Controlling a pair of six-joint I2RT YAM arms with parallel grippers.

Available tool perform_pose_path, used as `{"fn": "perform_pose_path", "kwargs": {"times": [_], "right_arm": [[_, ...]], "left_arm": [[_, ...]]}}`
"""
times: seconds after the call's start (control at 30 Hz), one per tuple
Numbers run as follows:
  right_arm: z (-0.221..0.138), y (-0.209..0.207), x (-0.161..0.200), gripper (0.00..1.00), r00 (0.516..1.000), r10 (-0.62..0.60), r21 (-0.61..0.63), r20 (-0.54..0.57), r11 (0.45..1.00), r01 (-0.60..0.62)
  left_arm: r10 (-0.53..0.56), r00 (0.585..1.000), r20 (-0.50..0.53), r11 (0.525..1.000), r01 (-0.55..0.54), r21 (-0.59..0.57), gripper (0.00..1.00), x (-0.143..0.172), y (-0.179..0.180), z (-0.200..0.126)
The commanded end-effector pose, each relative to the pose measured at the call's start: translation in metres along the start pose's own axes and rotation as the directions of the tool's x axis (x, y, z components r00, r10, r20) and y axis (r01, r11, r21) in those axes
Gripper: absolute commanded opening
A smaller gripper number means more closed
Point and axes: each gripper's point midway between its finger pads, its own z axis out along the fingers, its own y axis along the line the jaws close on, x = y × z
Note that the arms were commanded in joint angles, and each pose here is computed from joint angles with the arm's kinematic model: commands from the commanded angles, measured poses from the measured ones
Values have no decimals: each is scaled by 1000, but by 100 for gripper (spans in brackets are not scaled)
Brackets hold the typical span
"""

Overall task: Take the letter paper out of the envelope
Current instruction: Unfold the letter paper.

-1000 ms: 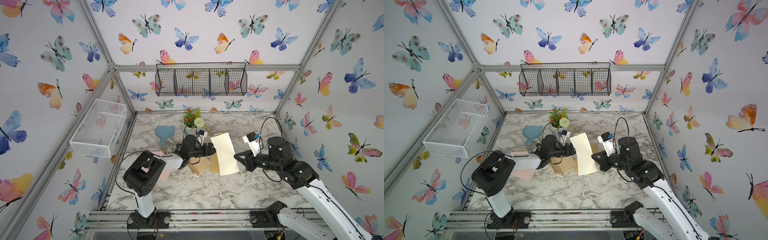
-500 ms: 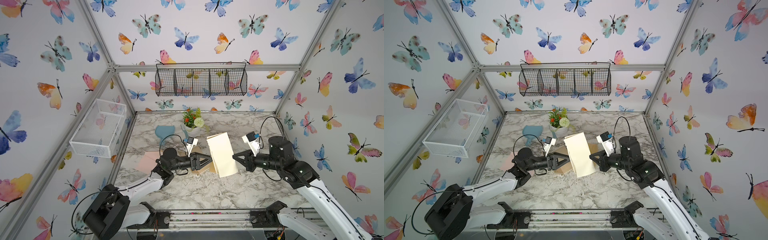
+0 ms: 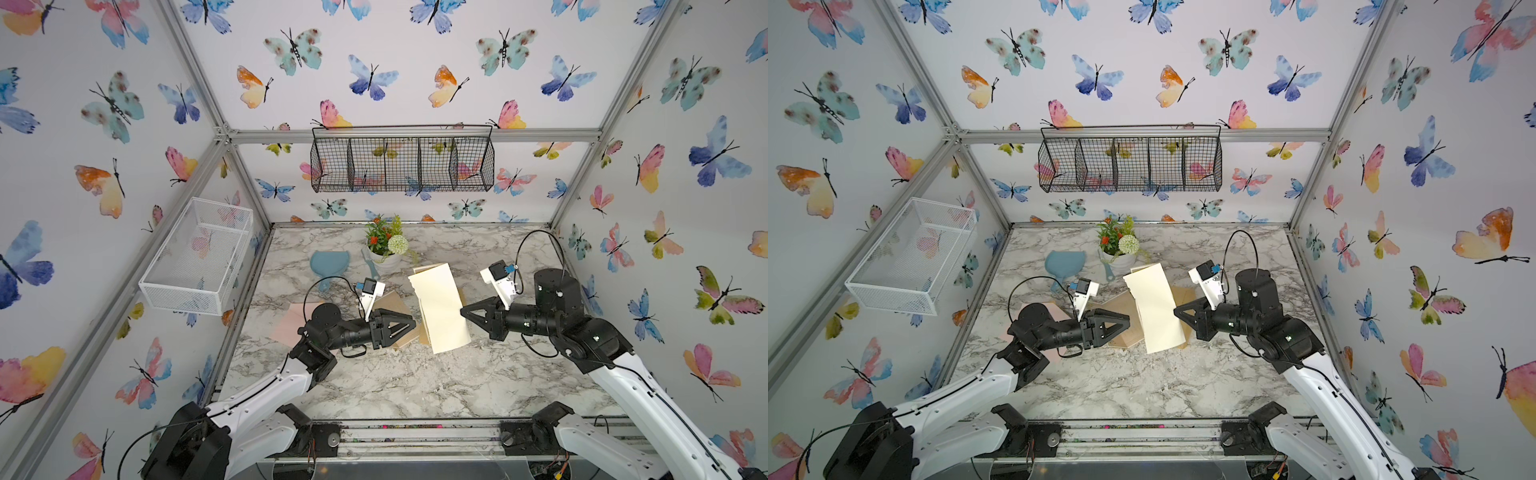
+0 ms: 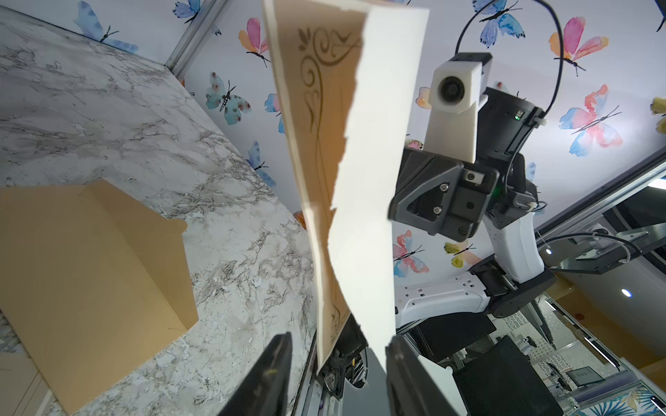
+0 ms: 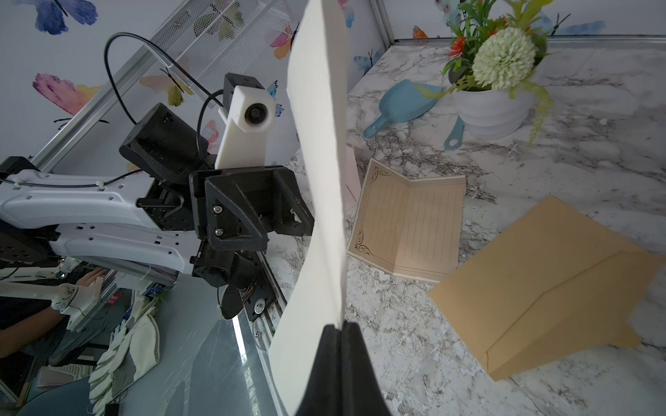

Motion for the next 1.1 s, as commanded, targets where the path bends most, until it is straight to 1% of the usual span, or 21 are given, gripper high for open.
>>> {"fn": "perform_pose_path", "kwargs": {"times": [0.0, 0.13, 0.33, 0.5, 0.67, 0.83, 0.9, 1.0, 1.03, 1.07], "right_arm": [[-1, 5, -5, 2, 1000, -7, -30, 17, 1000, 7], [2, 13, -6, 2, 1000, 3, -94, 30, 996, 0], [4, 30, -13, 2, 997, 16, -221, 72, 975, 0], [10, 28, -9, 2, 998, 37, -242, 53, 970, -23], [16, 31, -7, 2, 996, 65, -304, 54, 952, -46], [22, 26, 0, 2, 996, 84, -312, 39, 948, -67], [23, 27, 1, 2, 995, 92, -325, 38, 943, -74], [24, 28, 2, 2, 994, 102, -349, 36, 934, -83], [24, 29, 3, 2, 994, 101, -360, 33, 929, -83], [25, 30, 3, 2, 994, 104, -367, 27, 926, -87]], "left_arm": [[39, 998, 50, 999, -39, -6, 46, -12, -9, -10], [41, 998, 57, 999, -41, -4, 46, -13, -12, -12], [17, 999, 52, 1000, -17, 4, 40, -11, -5, -8], [17, 998, 60, 1000, -19, 25, 39, -15, -10, -6], [21, 998, 60, 999, -22, 26, 37, -18, -10, -4], [18, 998, 65, 999, -20, 33, 35, -20, -12, -4], [18, 998, 68, 999, -20, 30, 31, -21, -11, -3], [6, 998, 69, 1000, -8, 30, 17, -21, -8, -1], [1, 998, 66, 999, -3, 36, 9, -20, -7, 0], [-5, 998, 63, 999, 3, 42, 4, -20, -7, 1]]}}
